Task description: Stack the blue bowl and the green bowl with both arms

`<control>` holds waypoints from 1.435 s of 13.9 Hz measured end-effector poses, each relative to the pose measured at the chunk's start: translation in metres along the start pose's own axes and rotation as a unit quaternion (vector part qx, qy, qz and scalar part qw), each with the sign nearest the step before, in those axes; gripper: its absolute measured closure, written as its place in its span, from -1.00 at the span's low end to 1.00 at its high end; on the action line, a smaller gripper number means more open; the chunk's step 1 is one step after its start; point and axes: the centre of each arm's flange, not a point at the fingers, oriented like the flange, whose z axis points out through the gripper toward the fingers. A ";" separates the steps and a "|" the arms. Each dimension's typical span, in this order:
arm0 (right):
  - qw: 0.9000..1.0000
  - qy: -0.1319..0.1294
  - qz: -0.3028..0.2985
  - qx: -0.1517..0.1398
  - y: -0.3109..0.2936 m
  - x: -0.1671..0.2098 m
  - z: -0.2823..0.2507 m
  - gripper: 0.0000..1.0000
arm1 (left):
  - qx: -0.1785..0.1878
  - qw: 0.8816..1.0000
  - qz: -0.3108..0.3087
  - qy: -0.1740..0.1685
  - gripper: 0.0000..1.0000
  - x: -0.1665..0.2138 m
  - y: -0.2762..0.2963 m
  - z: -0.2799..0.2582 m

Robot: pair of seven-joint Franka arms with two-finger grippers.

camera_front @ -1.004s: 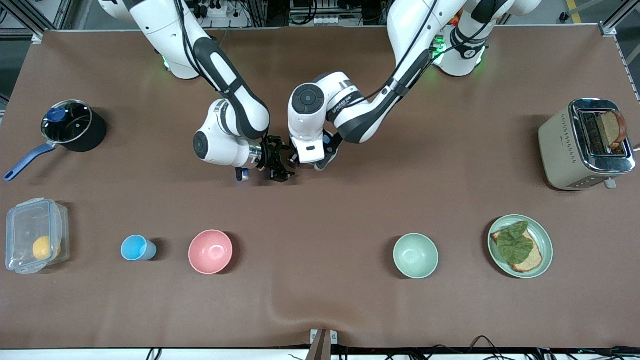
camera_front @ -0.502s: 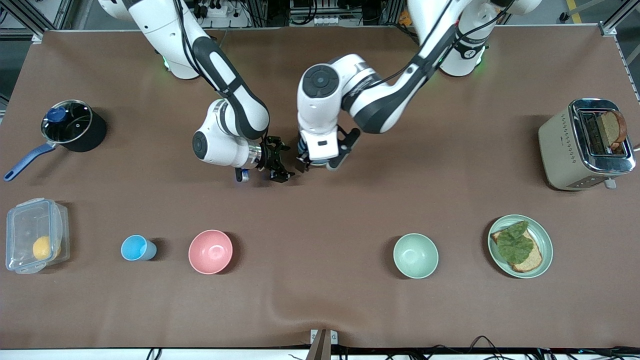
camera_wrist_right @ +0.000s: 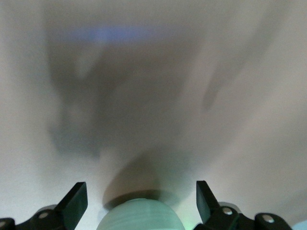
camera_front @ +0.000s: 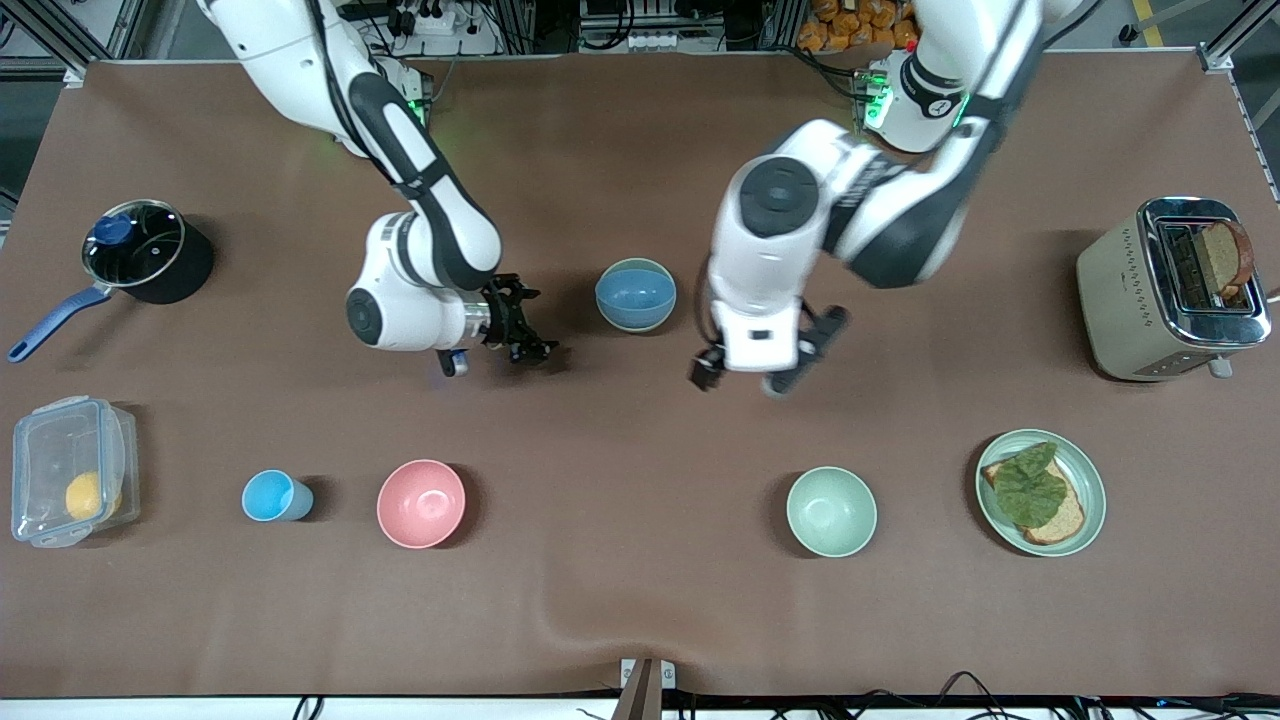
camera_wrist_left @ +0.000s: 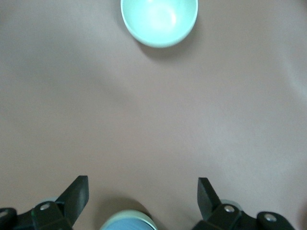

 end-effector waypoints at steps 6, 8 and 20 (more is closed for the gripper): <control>0.999 0.015 -0.016 -0.028 0.007 0.007 -0.025 -1.00 | -0.004 0.995 0.094 0.026 -1.00 0.098 -0.058 -0.084; 0.999 0.018 -0.016 -0.043 0.011 0.015 -0.036 -1.00 | 0.000 0.991 0.133 0.026 -1.00 0.110 -0.074 -0.105; 0.991 0.008 -0.068 -0.113 0.042 0.094 -0.180 -1.00 | 0.030 0.945 0.325 -0.016 -1.00 0.160 -0.201 -0.194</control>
